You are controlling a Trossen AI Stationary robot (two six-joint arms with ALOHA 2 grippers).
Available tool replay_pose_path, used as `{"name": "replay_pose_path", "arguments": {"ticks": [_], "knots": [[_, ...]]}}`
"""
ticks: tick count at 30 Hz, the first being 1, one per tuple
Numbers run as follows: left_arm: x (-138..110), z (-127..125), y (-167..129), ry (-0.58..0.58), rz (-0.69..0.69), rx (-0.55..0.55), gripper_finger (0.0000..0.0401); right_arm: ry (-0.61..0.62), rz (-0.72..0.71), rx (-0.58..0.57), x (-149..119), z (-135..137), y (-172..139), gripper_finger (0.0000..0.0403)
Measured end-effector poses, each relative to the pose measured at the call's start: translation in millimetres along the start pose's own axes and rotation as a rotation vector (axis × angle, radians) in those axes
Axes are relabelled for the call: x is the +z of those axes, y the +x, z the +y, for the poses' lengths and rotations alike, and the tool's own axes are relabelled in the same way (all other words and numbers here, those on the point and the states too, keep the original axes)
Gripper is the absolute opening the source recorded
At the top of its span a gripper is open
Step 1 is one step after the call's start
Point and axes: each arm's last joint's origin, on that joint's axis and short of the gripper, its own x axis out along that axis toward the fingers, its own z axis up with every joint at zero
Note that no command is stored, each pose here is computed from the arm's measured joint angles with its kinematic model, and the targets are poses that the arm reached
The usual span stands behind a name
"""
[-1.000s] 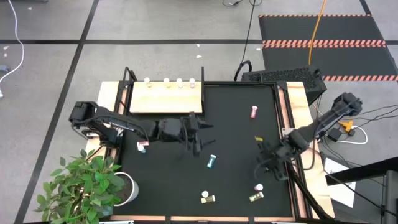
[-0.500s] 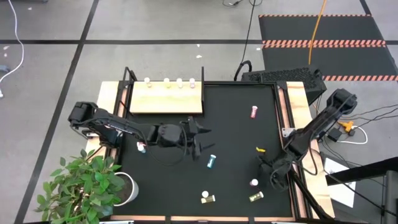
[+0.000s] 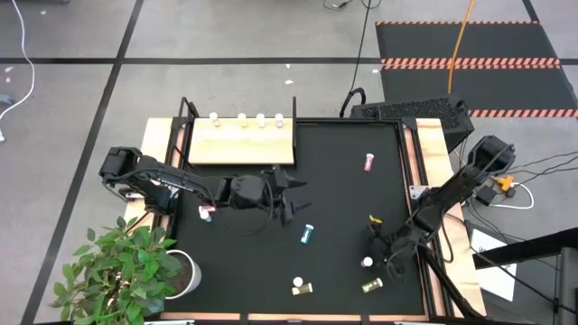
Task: Pick and place medicine bottles onto shelf by color
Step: Put the right purple pill bottle on the shelf aligned with the other purple pill bottle
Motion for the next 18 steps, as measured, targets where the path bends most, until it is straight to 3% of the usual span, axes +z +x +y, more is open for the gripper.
{"name": "replay_pose_path", "arguments": {"ticks": [10,18], "knots": [[1,2,1,-0.003,-0.004,0.004,0.0312,-0.042,-0.024,0.002,-1,1,16,0.0162],[5,0,1,-0.001,-0.015,0.0,0.0312,-0.037,-0.036,0.0,0,1,17,0.0102]]}}
